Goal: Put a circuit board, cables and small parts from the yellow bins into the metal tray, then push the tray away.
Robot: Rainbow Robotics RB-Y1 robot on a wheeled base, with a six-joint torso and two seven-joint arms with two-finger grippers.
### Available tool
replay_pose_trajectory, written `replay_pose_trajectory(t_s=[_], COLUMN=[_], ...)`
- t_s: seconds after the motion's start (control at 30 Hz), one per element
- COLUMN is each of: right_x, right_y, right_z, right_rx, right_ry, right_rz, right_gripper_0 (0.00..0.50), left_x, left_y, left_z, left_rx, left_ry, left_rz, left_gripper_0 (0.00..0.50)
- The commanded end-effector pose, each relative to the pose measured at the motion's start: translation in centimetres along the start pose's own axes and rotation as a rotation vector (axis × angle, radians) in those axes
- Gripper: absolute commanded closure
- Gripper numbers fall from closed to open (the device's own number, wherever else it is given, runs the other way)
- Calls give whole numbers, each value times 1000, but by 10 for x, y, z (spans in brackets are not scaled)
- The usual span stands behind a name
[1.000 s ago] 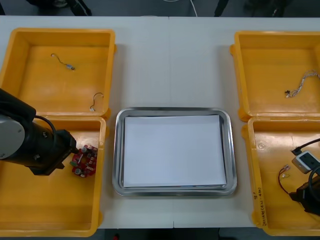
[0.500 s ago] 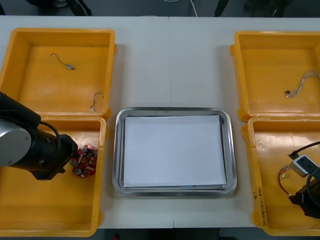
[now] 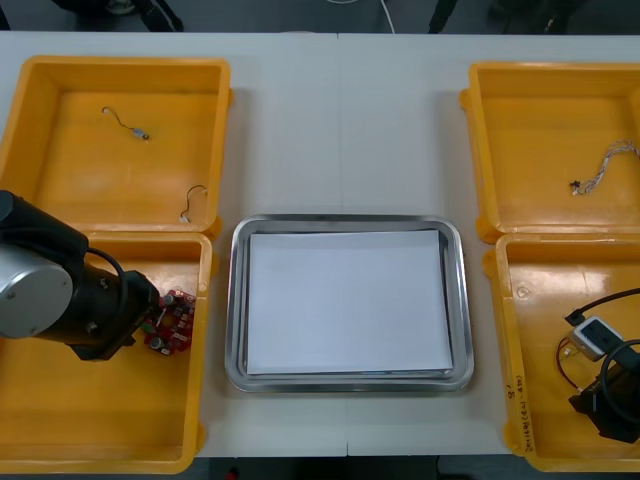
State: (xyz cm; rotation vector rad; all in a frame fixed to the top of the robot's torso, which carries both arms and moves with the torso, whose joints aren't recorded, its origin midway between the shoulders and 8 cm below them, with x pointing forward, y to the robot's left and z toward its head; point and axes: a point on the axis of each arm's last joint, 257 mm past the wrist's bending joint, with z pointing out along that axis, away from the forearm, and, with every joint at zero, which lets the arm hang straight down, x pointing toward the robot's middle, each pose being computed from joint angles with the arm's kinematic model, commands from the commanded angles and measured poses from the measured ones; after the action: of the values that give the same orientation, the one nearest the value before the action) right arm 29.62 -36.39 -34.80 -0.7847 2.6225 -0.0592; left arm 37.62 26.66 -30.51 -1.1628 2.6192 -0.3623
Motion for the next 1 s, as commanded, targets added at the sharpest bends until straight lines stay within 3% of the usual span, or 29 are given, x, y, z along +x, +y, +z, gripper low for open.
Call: replay_pose_trajectory(t_s=[0.03,0.2,0.27,0.3,1.0], right_x=[16,17,17,18,16], right_y=[12,14,14,15,-1], right_z=[5,8,9,9,25], right_rx=[-11,-5,-3,-4,33], right_ry=[24,16,15,18,-29], right_rz=[-20,-25,-26,-26,9], right_gripper_0=[0,0,0,0,0], left_x=[11,11,12,13,-1], left_y=[3,4,3,3,7], left_z=[7,8,8,8,-2], left_rx=[-1,-5,-4,-4,-8], left_ry=[13,14,15,15,-8], left_rz=[-56,-55,-50,-48,-46], left_gripper_0=[0,0,263,500,500])
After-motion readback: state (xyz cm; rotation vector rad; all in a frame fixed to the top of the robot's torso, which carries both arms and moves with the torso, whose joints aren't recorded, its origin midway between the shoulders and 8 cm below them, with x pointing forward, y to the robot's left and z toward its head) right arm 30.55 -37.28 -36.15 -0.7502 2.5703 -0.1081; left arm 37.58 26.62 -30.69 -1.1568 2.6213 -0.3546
